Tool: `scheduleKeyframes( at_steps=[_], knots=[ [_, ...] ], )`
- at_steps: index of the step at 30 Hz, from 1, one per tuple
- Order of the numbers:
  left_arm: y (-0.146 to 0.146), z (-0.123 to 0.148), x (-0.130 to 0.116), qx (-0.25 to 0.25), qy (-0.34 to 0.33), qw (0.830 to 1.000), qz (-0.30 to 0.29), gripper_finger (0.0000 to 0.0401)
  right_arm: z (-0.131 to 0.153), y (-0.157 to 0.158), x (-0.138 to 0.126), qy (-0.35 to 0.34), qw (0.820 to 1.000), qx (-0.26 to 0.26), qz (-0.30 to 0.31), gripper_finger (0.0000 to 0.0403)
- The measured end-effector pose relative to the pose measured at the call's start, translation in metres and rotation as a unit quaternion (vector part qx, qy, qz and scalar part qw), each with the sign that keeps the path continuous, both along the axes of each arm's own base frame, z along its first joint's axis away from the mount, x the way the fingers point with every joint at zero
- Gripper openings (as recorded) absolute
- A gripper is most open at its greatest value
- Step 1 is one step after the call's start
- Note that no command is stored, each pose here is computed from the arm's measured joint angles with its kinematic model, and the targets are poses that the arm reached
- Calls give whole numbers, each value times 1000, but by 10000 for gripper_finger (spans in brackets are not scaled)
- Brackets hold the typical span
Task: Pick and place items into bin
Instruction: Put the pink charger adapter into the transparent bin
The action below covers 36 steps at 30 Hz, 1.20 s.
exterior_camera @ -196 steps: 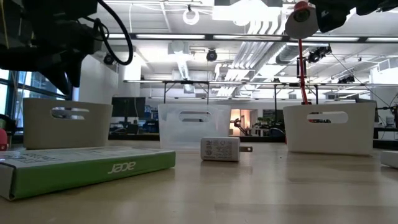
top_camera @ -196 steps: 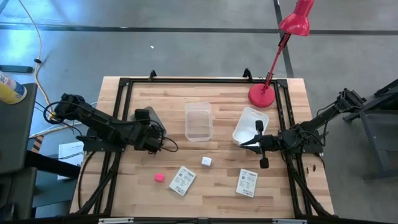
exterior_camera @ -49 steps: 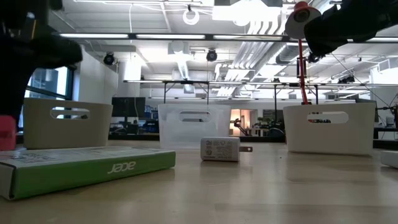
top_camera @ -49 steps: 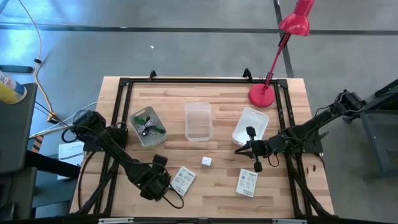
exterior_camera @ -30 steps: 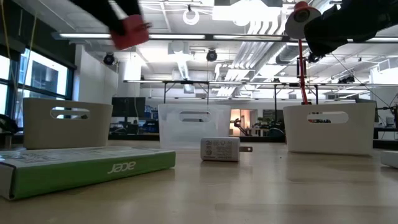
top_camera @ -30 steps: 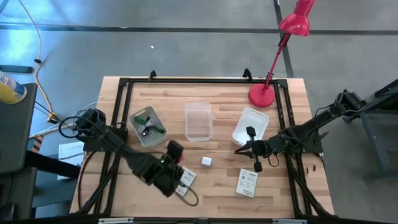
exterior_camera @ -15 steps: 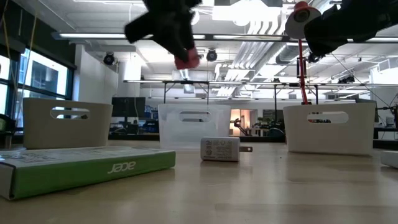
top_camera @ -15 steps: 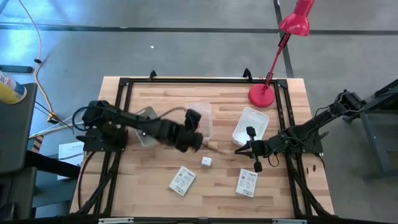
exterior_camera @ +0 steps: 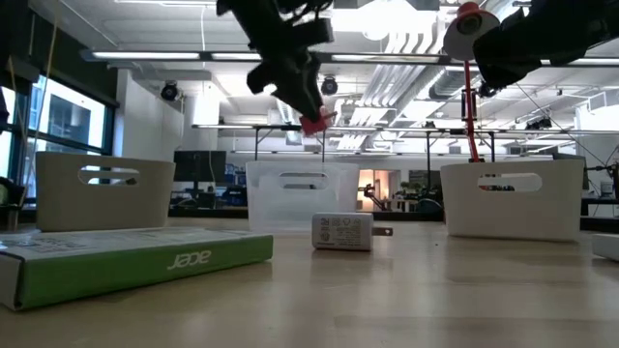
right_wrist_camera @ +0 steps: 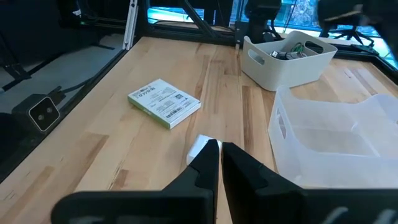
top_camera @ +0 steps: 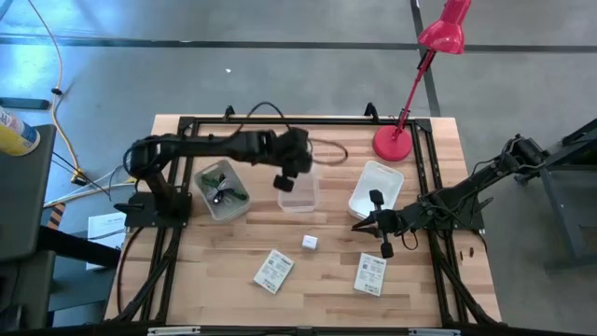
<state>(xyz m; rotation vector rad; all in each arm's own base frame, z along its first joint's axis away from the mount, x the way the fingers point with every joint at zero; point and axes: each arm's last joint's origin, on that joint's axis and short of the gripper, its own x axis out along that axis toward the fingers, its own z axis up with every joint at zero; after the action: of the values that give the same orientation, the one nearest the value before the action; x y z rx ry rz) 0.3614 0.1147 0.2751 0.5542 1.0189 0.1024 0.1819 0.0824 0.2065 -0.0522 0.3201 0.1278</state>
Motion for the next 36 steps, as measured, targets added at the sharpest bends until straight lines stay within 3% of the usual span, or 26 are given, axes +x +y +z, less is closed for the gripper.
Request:
scheduleKeyframes(
  at_steps=[8, 36],
  knots=[
    [31, -16, -14, -79, -19, 996, 22, 143, 0, 0, 0, 0, 1000, 0, 0, 12],
    [33, -90, 5, -102, 35, 993, 46, 143, 0, -1, 0, -1, 1000, -8, -19, 12]
  ],
)
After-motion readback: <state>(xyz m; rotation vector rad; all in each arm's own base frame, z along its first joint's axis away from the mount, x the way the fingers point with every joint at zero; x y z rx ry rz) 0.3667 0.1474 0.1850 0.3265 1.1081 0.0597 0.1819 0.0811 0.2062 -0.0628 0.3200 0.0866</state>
